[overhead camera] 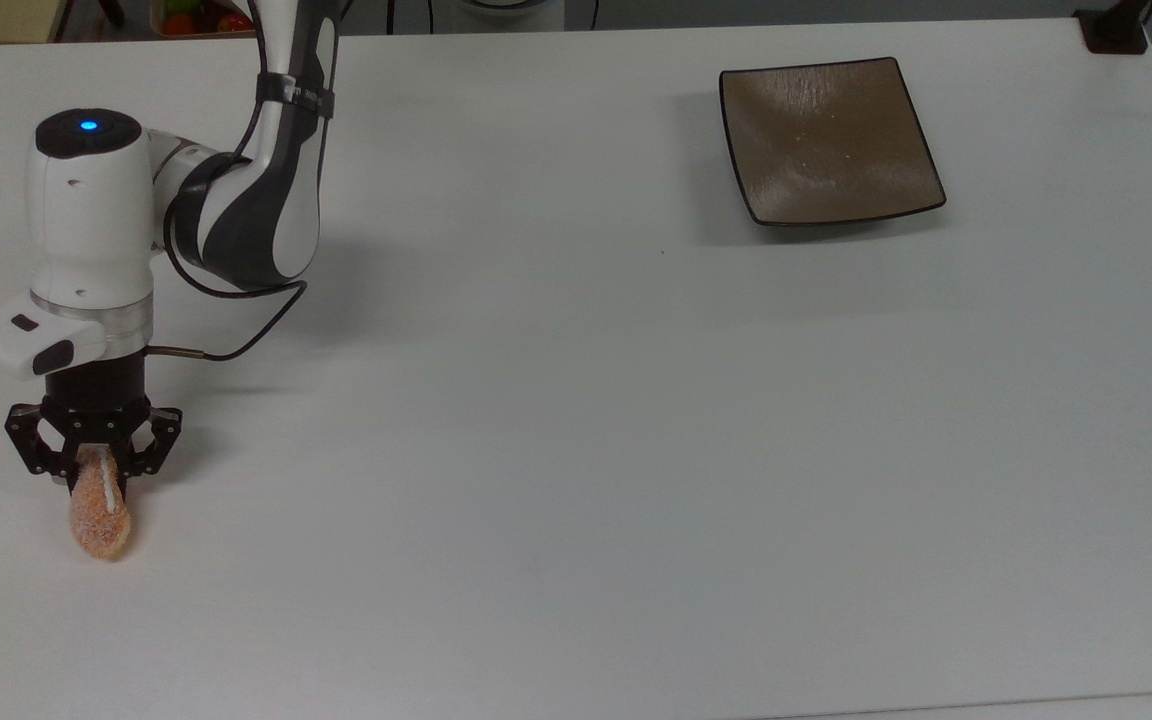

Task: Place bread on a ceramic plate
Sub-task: 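Close the gripper around the bread roll, then lift the bread roll off the table with the gripper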

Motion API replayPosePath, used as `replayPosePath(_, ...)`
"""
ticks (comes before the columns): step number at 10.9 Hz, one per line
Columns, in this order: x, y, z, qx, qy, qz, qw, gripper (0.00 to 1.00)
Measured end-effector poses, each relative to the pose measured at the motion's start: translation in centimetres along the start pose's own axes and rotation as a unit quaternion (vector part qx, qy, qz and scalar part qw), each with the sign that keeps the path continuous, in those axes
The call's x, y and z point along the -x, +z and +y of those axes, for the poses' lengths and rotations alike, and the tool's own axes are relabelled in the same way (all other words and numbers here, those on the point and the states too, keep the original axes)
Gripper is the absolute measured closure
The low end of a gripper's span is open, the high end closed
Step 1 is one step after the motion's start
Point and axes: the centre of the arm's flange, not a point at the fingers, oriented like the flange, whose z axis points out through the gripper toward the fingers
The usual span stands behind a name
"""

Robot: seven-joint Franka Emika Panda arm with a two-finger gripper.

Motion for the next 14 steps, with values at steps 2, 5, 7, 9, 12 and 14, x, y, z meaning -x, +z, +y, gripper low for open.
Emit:
replayPosePath(2,-1.4,-2.2,0.9,0.007,0.015,0.014,0.9998,0.65)
replayPosePath(5,-2.8,-6.4,1.9,0.012,0.022,0.026,0.9993,0.65)
replayPosePath(7,-3.5,-9.2,2.0,-0.012,0.028,0.001,0.9995,0.65)
replayPosePath(9,-5.0,-13.6,2.6,-0.040,0.060,-0.020,0.9972,0.64)
replayPosePath(12,-6.2,-19.3,0.5,-0.073,0.084,-0.045,0.9928,0.64)
replayPosePath(14,-6.3,-22.7,-0.8,-0.099,0.103,-0.079,0.9866,0.64)
